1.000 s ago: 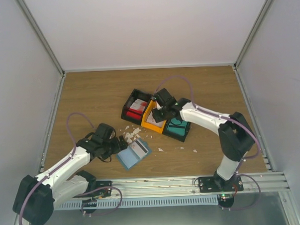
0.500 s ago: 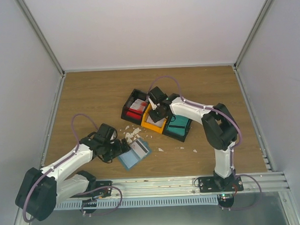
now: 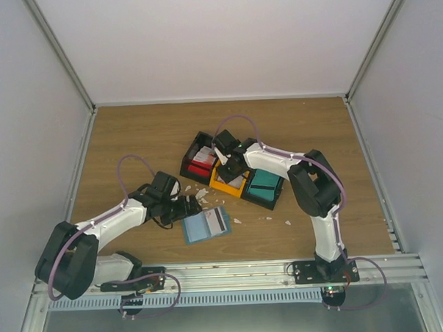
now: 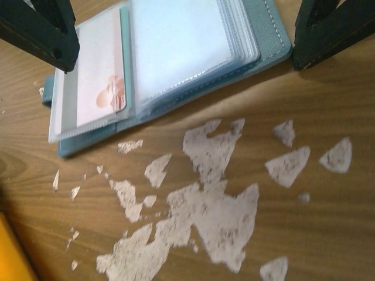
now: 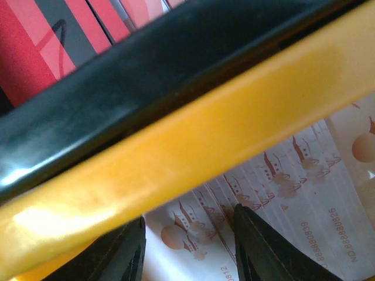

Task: Put the credit cards into the card holder
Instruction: Move the card holder to the center of the board, then pick up the credit card from the storage box.

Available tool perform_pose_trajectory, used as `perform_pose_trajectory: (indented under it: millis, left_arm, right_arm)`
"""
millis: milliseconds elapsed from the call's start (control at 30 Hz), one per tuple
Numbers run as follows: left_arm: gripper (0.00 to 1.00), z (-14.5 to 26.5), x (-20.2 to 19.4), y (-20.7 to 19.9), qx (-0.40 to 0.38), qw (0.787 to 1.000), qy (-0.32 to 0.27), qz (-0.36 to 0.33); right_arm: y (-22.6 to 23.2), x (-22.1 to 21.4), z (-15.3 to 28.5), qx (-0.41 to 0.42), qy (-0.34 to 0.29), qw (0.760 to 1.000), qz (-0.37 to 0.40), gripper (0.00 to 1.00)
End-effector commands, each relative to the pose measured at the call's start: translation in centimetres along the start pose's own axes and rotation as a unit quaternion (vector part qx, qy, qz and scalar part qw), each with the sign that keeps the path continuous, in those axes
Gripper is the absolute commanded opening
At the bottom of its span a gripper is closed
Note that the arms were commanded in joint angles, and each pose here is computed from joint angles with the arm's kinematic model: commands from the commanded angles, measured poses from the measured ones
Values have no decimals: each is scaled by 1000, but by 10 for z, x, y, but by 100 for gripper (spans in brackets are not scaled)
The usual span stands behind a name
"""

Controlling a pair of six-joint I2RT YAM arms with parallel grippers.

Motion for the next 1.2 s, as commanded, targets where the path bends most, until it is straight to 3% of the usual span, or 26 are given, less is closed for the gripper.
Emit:
perform_pose_trajectory:
  millis: [0,233,400,767,1167]
  left_arm:
    - [99,2,26,-10,-8,998,-53,-31]
    - [94,9,53,-23,-21,993,-118,-24]
    - [78,8,70,-31,-28,989,-143,-30]
    - [39,-17,81,-41,-69,989,-129,-33]
    - [34,-23,83,-48,-101,986,-124,-42]
  right_arm:
    - [-3,-16,-16,-16,55,998,18,41]
    - [11,-16,-3,41,52,998,19,27]
    - [18,-15,12,73,39,996,18,25]
    - [27,-19,35,118,25,992,23,23]
    - [41,-29,51,169,24,985,28,23]
Point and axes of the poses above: each gripper's point midway between its finger pads, its own z axis back along the fingers, its own y axis along the line the jaws close on, x = y × z, the point moved 5 cm from there along z, back along the fingers, and after that the axes turned 6 degrees about -z, right-handed, at the moved point
